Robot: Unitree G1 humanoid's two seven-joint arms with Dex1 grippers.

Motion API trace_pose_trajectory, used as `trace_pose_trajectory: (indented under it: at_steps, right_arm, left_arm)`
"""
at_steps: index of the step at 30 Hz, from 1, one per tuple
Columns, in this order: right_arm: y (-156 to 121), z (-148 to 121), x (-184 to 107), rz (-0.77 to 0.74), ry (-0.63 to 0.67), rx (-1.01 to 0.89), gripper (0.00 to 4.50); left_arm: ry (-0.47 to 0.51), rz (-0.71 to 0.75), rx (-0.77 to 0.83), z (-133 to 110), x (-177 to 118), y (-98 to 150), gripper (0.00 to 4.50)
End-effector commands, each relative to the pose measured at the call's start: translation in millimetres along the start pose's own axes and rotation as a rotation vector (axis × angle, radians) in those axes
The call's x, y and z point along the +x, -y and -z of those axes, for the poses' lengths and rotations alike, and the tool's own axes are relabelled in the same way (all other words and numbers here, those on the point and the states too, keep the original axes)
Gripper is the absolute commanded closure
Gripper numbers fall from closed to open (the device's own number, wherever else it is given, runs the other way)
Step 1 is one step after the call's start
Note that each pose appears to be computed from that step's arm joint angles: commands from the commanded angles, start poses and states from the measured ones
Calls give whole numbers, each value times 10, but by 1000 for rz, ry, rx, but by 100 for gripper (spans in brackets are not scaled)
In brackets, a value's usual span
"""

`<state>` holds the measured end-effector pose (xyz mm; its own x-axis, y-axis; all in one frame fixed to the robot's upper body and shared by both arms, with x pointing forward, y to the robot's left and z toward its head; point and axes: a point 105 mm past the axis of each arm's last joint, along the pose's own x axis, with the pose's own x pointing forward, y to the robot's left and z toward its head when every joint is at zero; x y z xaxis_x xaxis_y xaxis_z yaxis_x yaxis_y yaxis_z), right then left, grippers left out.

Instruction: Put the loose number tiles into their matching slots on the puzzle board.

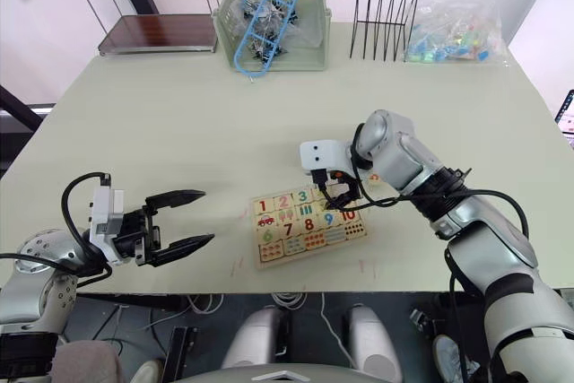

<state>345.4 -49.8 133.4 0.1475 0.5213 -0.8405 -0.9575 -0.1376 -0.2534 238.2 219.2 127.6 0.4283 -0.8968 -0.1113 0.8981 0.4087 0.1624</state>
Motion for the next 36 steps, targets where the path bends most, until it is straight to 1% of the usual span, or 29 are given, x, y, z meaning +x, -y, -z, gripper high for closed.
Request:
trace_pose_trajectory:
  at_steps: [1,3,4,5,6,7,9,10,11,12,15,18,20,25,30,36]
  right_arm:
    - [99,-83,-195,66,58,0,27]
    - [110,-79,-228,83,87,18,81]
    - [112,-79,-244,92,108,28,120]
    - [112,-77,-259,102,136,49,179]
    - [109,-77,-272,109,164,69,217]
    - [107,-77,-281,116,187,88,270]
    - [99,-51,-305,139,255,128,349]
    - [96,-33,-315,150,279,147,401]
    - [89,-23,-321,163,315,173,436]
    - [85,-18,-324,171,338,189,447]
    - [76,-15,-316,212,414,204,447]
    - [19,-41,-252,236,553,235,447]
    - [-10,-34,-219,242,606,255,447]
    - [-125,75,-42,225,604,272,447]
    - [-186,114,51,208,584,266,447]
    - [-191,226,169,192,506,301,447]
  left_arm:
    - [20,13,33,-101,17,-8,0]
    - [20,15,34,-101,22,-10,0]
    - [20,16,34,-100,24,-11,0]
    - [20,17,33,-100,26,-14,0]
    - [20,18,33,-100,30,-14,0]
    - [21,18,33,-100,33,-13,0]
    - [21,21,33,-99,41,-19,0]
    - [22,23,34,-99,44,-21,0]
    - [22,24,34,-98,48,-23,0]
    - [22,25,34,-97,49,-25,0]
    - [23,28,35,-98,56,-29,0]
    - [24,31,35,-94,66,-33,0]
    - [25,33,37,-93,72,-32,0]
    - [27,36,39,-90,84,-32,0]
    - [27,39,41,-88,87,-26,0]
    - [31,30,49,-91,97,-38,0]
